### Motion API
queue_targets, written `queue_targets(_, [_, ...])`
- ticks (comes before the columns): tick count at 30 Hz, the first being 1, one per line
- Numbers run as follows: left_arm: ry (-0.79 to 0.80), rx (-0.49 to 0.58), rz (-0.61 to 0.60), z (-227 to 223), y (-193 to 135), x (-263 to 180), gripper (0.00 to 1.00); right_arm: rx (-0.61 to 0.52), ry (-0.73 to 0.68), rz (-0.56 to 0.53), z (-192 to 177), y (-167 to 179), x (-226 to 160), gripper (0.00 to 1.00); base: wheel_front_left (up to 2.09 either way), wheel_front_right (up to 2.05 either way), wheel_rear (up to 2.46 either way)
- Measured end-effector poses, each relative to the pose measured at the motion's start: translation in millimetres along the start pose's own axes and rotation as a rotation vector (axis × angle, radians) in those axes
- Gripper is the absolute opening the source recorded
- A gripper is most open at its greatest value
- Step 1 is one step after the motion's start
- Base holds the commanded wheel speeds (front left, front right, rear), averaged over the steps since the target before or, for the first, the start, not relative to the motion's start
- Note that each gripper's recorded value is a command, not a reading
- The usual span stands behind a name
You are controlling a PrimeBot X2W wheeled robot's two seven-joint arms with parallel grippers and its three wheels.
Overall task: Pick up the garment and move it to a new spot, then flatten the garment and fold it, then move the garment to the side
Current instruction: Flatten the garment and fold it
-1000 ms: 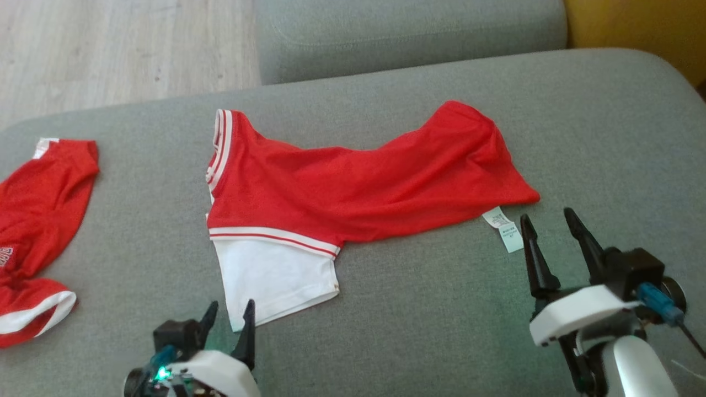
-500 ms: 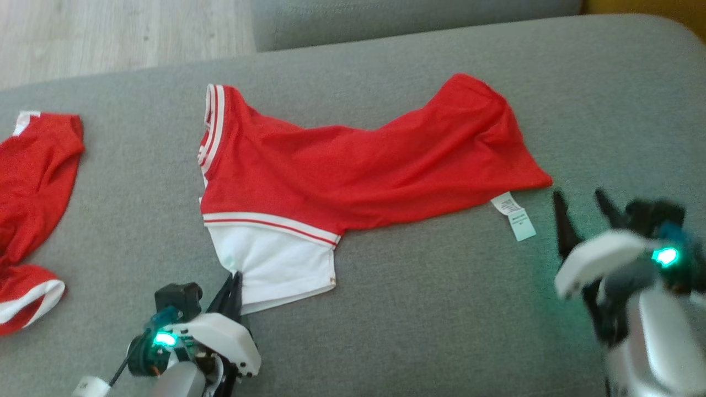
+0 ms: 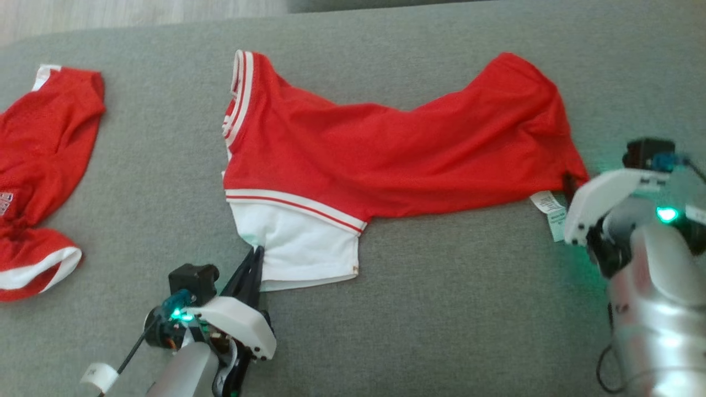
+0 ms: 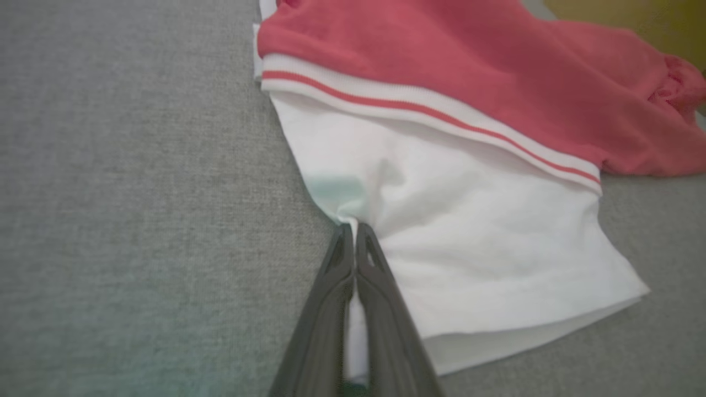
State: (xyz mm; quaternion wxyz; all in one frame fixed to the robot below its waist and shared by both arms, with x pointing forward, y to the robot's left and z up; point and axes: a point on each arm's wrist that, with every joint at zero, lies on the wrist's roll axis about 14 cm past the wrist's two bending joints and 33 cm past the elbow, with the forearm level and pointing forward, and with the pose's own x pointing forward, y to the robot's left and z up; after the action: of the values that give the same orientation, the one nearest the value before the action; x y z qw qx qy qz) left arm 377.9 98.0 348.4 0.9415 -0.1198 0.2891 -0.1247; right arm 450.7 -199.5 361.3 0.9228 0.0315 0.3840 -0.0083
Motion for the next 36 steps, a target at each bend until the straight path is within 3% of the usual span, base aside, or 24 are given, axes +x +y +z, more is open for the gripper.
queue_targets(1, [-0.008,-0.003,0.0,1.1,-0.1,-0.1,0.0,-0.009,-0.007,0.005,5.7,2.2,1.9,0.0,0.0,0.0,0.0])
queue_targets(7, [-0.128,-0.067,-0.005,26.0,-2.8,-6.1,0.0,0.053,-0.095,0.049,17.2,13.5,-5.3,0.0,0.0,0.0,0.0])
queue_targets(11, [-0.392,-0.221,-0.069,98.4,-11.7,-26.9,0.0,0.106,-0.255,0.093,50.2,19.0,-30.4,0.0,0.0,0.0,0.0])
queue_targets(14, [-0.619,-0.257,-0.178,172.8,-29.6,-62.2,0.0,0.123,-0.409,0.15,90.3,28.7,-65.0,0.0,0.0,0.0,0.0])
queue_targets(19, [-0.895,-0.196,-0.372,267.4,-67.9,-151.9,0.0,0.108,-0.663,0.19,144.0,25.3,-147.3,0.0,0.0,0.0,0.0])
queue_targets(23, [-0.944,-0.134,-0.479,298.5,-95.6,-194.3,0.0,0.064,-0.836,0.183,178.6,20.5,-209.9,0.0,0.0,0.0,0.0])
queue_targets(25, [-0.941,-0.095,-0.503,312.2,-102.5,-200.1,0.0,0.044,-0.864,0.192,188.6,24.1,-223.4,0.0,0.0,0.0,0.0])
queue_targets(27, [-0.93,-0.043,-0.5,326.1,-102.7,-195.0,0.0,0.033,-0.848,0.198,193.9,26.9,-220.4,0.0,0.0,0.0,0.0])
queue_targets(30, [-0.855,-0.064,-0.478,338.5,-93.3,-159.0,0.0,0.042,-0.787,0.23,205.7,32.4,-194.0,0.0,0.0,0.0,0.0])
queue_targets(33, [-0.749,-0.087,-0.372,338.7,-62.7,-97.2,0.0,0.052,-0.705,0.263,223.1,40.4,-149.3,0.0,0.0,0.0,0.0])
queue_targets(36, [-0.74,-0.06,-0.262,350.6,-30.3,-44.0,0.0,0.073,-0.686,0.287,248.6,48.3,-106.4,0.0,0.0,0.0,0.0])
